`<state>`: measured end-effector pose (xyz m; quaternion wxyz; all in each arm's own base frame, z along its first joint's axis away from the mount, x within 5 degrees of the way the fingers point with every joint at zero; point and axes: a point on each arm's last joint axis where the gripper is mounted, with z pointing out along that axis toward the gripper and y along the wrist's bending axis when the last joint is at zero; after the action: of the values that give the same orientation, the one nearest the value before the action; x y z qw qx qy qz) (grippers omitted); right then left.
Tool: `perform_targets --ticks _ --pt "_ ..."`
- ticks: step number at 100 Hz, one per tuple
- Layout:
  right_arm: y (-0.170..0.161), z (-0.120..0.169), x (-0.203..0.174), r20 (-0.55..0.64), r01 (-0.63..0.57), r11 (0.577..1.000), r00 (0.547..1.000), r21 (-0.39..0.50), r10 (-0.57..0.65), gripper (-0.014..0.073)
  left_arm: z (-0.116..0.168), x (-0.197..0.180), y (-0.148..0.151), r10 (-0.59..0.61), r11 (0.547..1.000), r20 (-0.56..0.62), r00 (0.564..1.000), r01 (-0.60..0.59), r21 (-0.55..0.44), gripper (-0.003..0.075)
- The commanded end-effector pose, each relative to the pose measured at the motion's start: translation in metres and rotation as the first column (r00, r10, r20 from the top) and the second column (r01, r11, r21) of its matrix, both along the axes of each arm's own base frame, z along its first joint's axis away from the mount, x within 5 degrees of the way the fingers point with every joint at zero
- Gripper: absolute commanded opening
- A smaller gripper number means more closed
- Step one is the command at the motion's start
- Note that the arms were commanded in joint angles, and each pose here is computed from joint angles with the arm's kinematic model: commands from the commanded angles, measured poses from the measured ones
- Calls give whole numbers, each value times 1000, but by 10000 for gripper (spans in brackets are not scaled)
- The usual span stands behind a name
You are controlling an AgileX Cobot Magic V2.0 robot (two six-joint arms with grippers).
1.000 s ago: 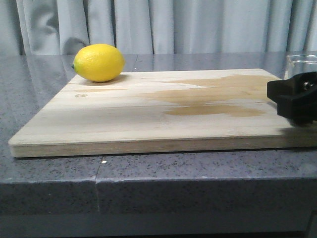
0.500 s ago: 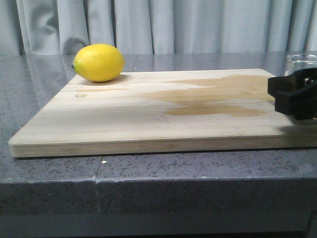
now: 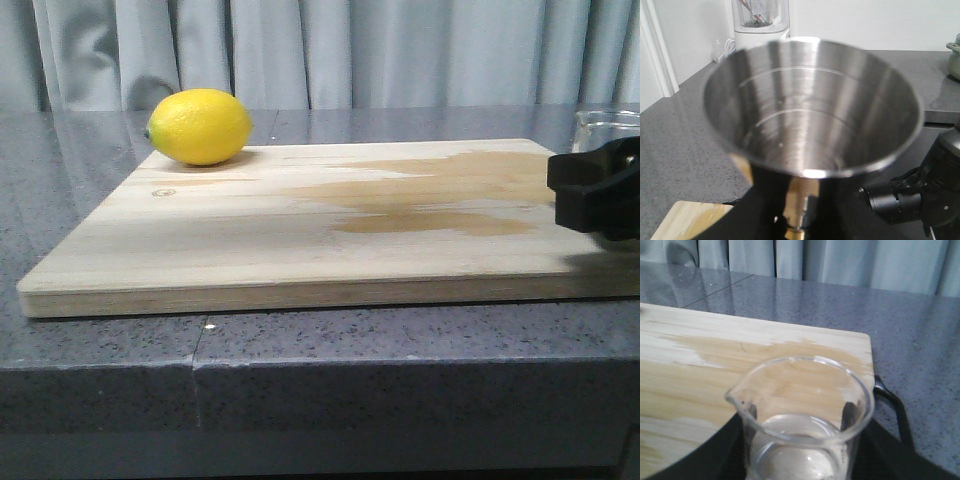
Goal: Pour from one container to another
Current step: 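Lift the beaker with the right gripper above the held jigger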
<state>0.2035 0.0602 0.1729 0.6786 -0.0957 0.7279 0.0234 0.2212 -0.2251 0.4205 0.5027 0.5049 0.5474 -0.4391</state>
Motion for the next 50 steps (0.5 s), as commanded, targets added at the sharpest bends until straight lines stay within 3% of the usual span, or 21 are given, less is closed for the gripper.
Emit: perform_targets --ticks 1,32,50 --pt "0 25 2 213 4 999 977 40 -13 235 22 -12 5 -11 996 2 1000 11 -89 -20" --pt "6 56 5 281 -51 997 959 64 31 235 1 -2 0 14 999 -57 998 -17 -52 -20" --pt "18 86 15 280 -112 994 954 -10 111 235 -21 10 -7 17 1000 -107 994 -18 -6 -20"
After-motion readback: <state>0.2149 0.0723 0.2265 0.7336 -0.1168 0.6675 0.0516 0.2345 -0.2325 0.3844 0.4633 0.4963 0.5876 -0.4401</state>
